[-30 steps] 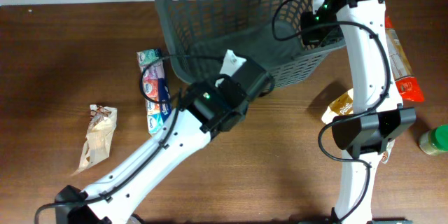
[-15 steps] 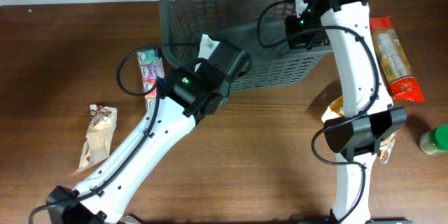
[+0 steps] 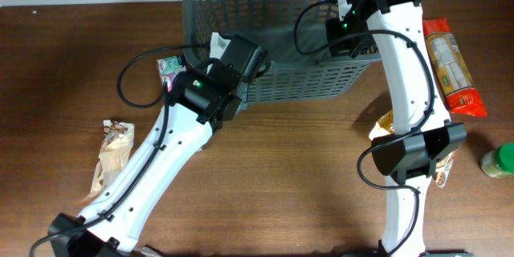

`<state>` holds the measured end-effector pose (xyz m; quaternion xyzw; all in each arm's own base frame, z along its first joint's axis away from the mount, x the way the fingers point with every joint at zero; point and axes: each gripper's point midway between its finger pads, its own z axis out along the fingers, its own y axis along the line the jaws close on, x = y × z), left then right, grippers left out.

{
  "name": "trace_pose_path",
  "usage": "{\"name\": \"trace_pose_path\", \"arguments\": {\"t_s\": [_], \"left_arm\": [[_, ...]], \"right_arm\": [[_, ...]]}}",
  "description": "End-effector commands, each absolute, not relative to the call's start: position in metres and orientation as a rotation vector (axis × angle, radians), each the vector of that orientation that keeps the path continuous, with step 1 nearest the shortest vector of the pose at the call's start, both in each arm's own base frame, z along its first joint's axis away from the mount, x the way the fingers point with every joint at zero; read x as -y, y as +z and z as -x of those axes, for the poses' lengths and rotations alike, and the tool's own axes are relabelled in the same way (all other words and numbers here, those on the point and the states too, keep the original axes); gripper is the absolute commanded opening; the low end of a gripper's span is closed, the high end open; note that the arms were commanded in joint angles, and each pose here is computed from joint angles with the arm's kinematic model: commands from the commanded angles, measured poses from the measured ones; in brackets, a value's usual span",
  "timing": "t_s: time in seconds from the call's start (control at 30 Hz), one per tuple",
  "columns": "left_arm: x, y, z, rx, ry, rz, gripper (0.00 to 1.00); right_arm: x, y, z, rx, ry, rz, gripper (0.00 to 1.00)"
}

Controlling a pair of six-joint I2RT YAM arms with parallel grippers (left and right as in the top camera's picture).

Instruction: Pack container

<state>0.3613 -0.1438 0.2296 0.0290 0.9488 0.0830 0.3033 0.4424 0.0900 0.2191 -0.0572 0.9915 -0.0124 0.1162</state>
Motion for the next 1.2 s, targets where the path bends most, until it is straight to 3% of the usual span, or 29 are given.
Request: {"name": "trace_pose_path", "arguments": {"t_s": [0.0, 0.33, 0.57, 0.87, 1.17], "left_arm": [[0.140, 0.237, -0.367, -2.489, 0.247, -0.087, 0.02], [0.140, 0.240, -0.368, -2.482, 0.244, -0.094, 0.02], [0.142, 0.274, -0.372, -2.415, 0.206, -0.100, 0.02], [0.131, 0.339, -0.353, -2.308, 0.118, -0.056, 0.02], [0.101, 0.404, -0.307, -2.143, 0.007, 0.009, 0.02]], "right_arm": [[-0.091, 0.229, -0.437, -2.887, -0.032, 0.164, 0.04], [-0.095, 0.232, -0.435, -2.882, -0.013, 0.171, 0.04], [-0.097, 0.253, -0.428, -2.831, 0.001, 0.178, 0.04], [-0.089, 0.345, -0.400, -2.587, 0.054, 0.152, 0.04], [-0.059, 0.437, -0.346, -2.320, 0.034, 0.010, 0.04]]}}
